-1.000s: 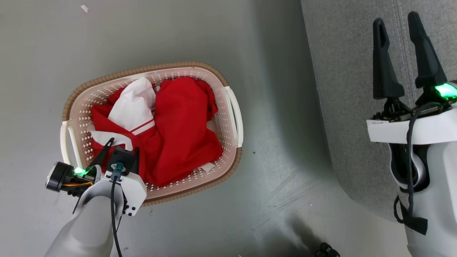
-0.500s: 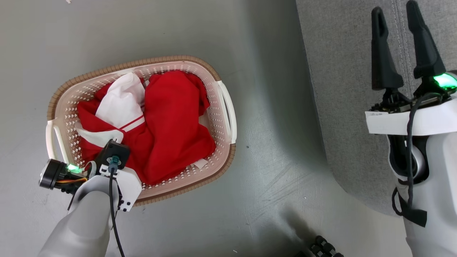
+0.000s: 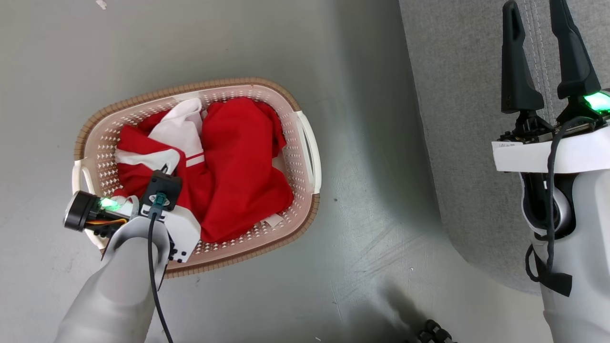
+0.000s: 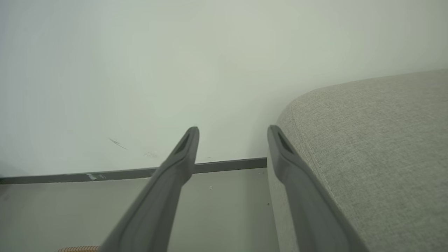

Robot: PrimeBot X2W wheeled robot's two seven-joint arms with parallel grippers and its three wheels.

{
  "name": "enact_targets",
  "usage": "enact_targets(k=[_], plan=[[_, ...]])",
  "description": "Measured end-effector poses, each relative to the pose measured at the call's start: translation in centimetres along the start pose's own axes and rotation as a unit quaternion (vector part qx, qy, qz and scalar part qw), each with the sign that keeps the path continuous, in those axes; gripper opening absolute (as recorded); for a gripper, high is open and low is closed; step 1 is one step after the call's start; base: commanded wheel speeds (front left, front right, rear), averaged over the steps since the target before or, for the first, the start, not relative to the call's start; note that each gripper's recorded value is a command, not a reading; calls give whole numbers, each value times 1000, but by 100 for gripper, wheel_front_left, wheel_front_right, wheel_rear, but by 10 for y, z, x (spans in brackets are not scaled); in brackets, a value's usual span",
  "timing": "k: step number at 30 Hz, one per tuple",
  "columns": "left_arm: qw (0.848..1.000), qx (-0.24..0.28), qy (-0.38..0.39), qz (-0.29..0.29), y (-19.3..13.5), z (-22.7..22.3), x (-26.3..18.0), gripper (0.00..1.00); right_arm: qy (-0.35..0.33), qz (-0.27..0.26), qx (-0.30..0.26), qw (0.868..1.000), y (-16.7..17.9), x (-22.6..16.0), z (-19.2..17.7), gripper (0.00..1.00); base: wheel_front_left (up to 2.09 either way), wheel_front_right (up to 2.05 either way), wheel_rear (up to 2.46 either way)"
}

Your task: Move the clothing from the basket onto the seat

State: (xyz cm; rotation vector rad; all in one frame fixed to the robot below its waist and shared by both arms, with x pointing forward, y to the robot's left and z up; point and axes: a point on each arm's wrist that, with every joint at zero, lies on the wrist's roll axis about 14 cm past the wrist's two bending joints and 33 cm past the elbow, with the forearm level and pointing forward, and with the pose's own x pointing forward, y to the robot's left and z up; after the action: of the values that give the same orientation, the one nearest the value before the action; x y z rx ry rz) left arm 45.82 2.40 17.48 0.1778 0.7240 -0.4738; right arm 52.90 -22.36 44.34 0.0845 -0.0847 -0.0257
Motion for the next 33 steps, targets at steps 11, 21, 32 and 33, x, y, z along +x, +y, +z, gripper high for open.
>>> enact_targets(k=[11,21,32,33], plan=[[996,-43,-76,5,9,53,-10,0,-10,10,3,1000,10,3,9,100,0,0,0],[981,-62,-182,24,28,129,-34,0,-20,23,7,1000,23,3,21,100,0,0,0],[955,-76,-283,41,48,199,-80,0,-21,41,13,999,39,-7,35,100,0,0,0],[953,-75,-290,42,49,204,-85,0,-22,44,14,999,42,-8,37,100,0,0,0]])
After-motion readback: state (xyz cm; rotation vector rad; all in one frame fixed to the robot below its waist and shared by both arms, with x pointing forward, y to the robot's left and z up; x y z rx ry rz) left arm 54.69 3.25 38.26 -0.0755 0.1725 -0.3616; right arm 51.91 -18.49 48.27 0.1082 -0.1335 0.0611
